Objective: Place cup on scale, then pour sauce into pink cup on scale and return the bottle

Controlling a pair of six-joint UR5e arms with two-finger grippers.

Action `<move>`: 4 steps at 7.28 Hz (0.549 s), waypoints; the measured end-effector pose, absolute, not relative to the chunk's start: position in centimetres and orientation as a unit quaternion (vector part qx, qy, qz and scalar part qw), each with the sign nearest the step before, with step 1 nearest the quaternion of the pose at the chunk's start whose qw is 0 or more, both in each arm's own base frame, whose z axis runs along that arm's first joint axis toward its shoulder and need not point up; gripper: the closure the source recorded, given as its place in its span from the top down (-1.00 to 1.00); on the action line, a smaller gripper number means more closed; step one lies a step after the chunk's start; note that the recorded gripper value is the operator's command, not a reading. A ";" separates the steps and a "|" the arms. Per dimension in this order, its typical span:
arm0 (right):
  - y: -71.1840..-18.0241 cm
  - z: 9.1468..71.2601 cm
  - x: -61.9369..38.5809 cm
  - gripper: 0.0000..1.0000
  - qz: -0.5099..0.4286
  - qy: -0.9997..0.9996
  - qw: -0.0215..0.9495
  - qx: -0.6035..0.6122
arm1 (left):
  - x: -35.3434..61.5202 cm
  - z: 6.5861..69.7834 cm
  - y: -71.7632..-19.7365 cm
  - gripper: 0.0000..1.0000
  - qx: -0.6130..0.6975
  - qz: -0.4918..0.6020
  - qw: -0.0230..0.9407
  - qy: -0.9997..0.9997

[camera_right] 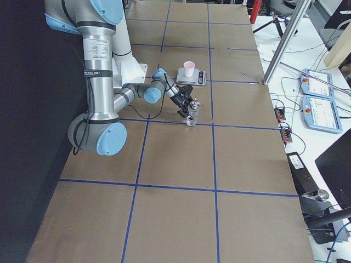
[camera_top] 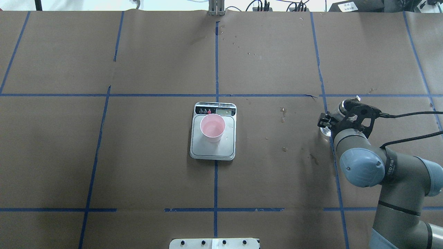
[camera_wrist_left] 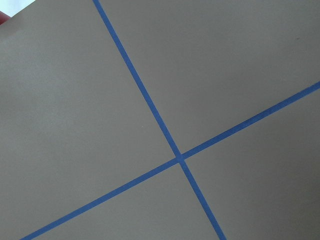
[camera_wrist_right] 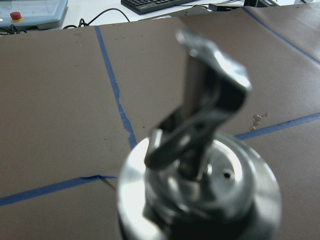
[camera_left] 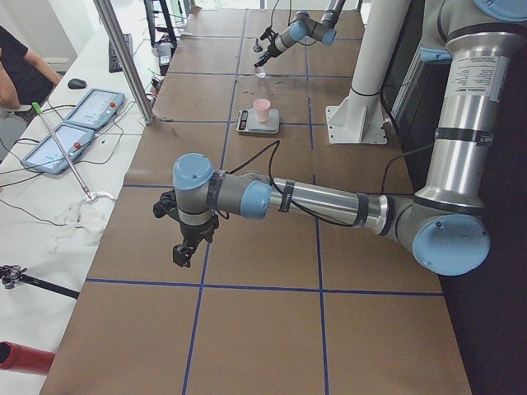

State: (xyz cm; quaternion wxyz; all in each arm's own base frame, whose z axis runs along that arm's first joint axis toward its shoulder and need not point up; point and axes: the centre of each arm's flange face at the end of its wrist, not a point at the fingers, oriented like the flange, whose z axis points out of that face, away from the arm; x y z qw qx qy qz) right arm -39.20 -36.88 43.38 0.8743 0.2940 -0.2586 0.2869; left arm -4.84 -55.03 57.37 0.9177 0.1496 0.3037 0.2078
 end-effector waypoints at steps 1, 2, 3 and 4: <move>-36.8 43.4 -39.2 -0.07 0.286 -0.259 0.875 0.291 | -4.8 57.4 -55.0 1.00 0.150 0.208 0.918 0.304; -36.8 43.4 -39.3 0.40 0.285 -0.261 0.877 0.287 | -4.8 57.4 -55.0 1.00 0.149 0.208 0.918 0.304; -36.7 43.5 -39.3 0.51 0.284 -0.261 0.878 0.284 | -4.8 57.4 -55.1 1.00 0.150 0.208 0.918 0.304; -36.7 43.5 -39.2 0.60 0.283 -0.261 0.879 0.283 | -4.8 57.3 -55.1 1.00 0.150 0.208 0.918 0.304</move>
